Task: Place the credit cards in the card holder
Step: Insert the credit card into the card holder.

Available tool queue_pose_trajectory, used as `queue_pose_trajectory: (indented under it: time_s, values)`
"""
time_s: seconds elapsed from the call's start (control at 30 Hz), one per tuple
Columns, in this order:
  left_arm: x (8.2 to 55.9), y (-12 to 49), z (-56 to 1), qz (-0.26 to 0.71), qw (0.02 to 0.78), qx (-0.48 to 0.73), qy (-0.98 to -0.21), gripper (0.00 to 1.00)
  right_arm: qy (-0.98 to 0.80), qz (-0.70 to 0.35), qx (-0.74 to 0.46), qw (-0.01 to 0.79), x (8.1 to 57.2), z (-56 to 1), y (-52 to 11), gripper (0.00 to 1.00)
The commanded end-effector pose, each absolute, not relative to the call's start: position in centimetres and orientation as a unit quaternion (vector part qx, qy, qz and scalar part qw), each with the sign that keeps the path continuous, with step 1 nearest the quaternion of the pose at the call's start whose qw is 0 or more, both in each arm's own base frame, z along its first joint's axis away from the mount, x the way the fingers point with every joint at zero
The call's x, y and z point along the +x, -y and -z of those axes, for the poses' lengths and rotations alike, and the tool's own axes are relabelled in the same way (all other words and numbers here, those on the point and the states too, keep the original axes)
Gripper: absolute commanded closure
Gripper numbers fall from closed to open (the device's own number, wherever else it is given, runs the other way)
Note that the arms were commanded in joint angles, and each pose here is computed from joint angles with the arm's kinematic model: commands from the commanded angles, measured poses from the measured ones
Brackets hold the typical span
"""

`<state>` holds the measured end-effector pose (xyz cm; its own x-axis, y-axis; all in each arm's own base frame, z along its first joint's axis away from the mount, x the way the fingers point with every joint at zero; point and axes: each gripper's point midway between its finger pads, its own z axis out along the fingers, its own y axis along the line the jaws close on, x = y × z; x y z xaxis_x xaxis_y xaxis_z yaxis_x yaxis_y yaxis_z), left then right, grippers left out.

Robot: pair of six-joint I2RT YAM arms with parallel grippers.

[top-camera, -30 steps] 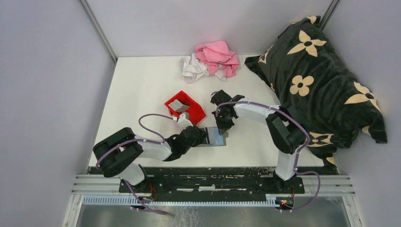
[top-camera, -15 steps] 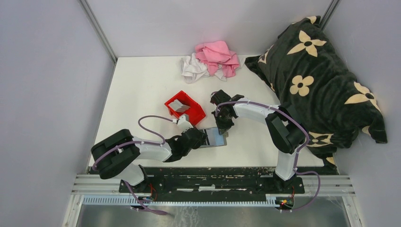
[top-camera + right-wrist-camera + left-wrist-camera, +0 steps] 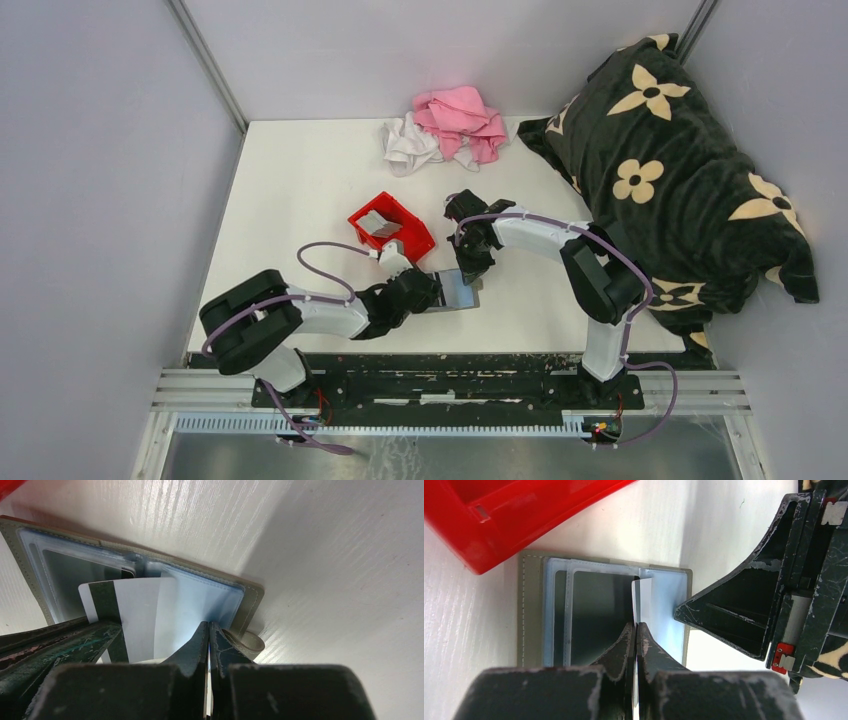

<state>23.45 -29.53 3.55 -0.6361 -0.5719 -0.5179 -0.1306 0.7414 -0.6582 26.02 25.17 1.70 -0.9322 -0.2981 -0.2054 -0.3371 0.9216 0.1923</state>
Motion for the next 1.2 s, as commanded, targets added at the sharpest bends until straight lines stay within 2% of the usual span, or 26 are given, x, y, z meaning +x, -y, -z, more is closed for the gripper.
queue_pose_trajectory:
  time_s: [0.0, 0.57, 0.63, 0.8, 0.9, 1.0, 1.17]
  values:
    - [22.3, 29.4, -1.3, 0.262, 0.35, -0.184, -0.88, 0.97, -0.977, -0.083, -0.173, 0.092, 26.7, -0.7, -24.5, 0.95]
    - [21.8, 31.4, 1.1, 0.244, 0.31, -0.142, -0.908, 0.96, -0.977, -0.084, -0.173, 0.093, 26.8, -0.8, -24.5, 0.92]
    - [21.7, 31.6, 1.2, 0.236, 0.305, -0.134, -0.913, 0.91, -0.976, -0.087, -0.174, 0.097, 26.8, -1.2, -24.6, 0.89]
    - [21.7, 31.1, 0.9, 0.217, 0.305, -0.127, -0.919, 0.73, -0.971, -0.102, -0.169, 0.134, 27.7, -3.4, -25.2, 0.69]
    - [21.9, 30.7, 0.2, 0.206, 0.312, -0.121, -0.92, 0.66, -0.968, -0.111, -0.168, 0.151, 28.1, -4.8, -25.5, 0.62]
    - [22.1, 30.4, -0.6, 0.192, 0.32, -0.116, -0.92, 0.61, -0.964, -0.12, -0.163, 0.169, 28.5, -6.0, -25.7, 0.58]
    - [22.6, 30.1, -2.1, 0.182, 0.333, -0.108, -0.919, 0.54, -0.966, -0.106, -0.16, 0.176, 28.6, -6.6, -25.1, 0.57]
